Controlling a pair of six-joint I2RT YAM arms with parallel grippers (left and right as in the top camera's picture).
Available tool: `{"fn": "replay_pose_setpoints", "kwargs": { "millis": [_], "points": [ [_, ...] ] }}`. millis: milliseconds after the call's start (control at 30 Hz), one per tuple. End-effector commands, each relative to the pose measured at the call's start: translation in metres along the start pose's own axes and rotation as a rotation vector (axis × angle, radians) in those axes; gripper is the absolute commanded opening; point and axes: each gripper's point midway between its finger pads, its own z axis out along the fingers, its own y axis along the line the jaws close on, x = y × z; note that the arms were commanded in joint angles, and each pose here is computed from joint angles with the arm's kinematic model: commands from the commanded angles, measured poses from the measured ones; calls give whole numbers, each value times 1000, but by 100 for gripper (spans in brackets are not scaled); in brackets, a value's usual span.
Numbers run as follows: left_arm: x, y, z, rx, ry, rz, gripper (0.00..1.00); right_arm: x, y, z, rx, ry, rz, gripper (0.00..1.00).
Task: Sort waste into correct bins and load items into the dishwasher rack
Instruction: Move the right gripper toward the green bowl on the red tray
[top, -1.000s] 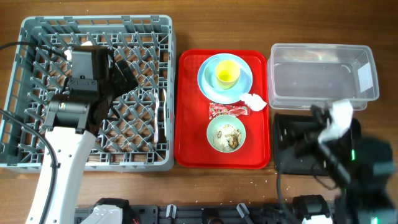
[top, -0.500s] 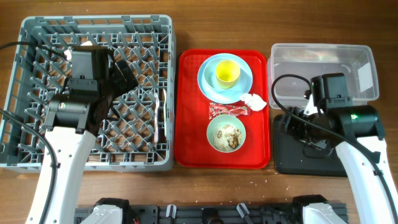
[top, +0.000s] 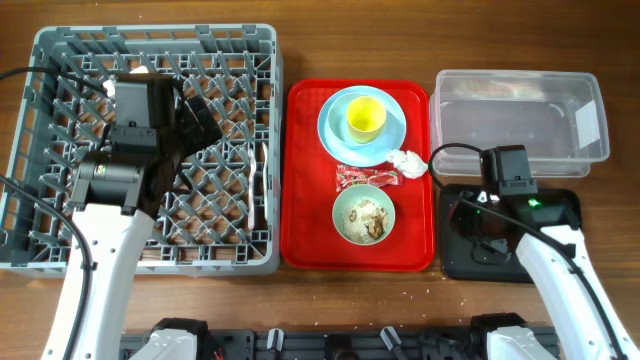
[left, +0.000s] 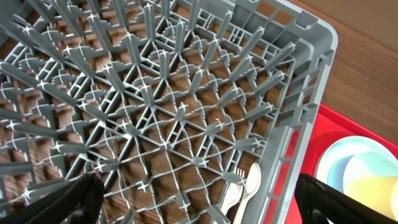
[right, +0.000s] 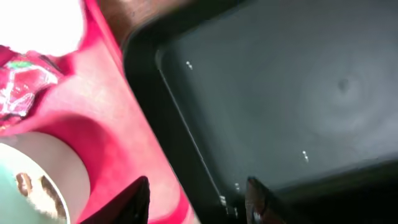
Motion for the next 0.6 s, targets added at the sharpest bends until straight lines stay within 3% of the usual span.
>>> {"fn": "replay_pose_setpoints", "kwargs": {
  "millis": [0, 167, 300, 567],
  "points": [
    [-7, -1, -4, 11, -18, -12, 100, 13, 13, 18, -99, 49, -135, 47],
    [-7, -1, -4, 11, -18, -12, 100, 8, 24, 28, -149, 31, -207, 38],
    [-7, -1, -4, 11, -18, -12, 100, 9, 23, 29, -147, 36, -198, 22],
    [-7, -1, -4, 11, -18, -12, 100, -4, 19, 37, -99, -4, -177, 23]
  ]
}}
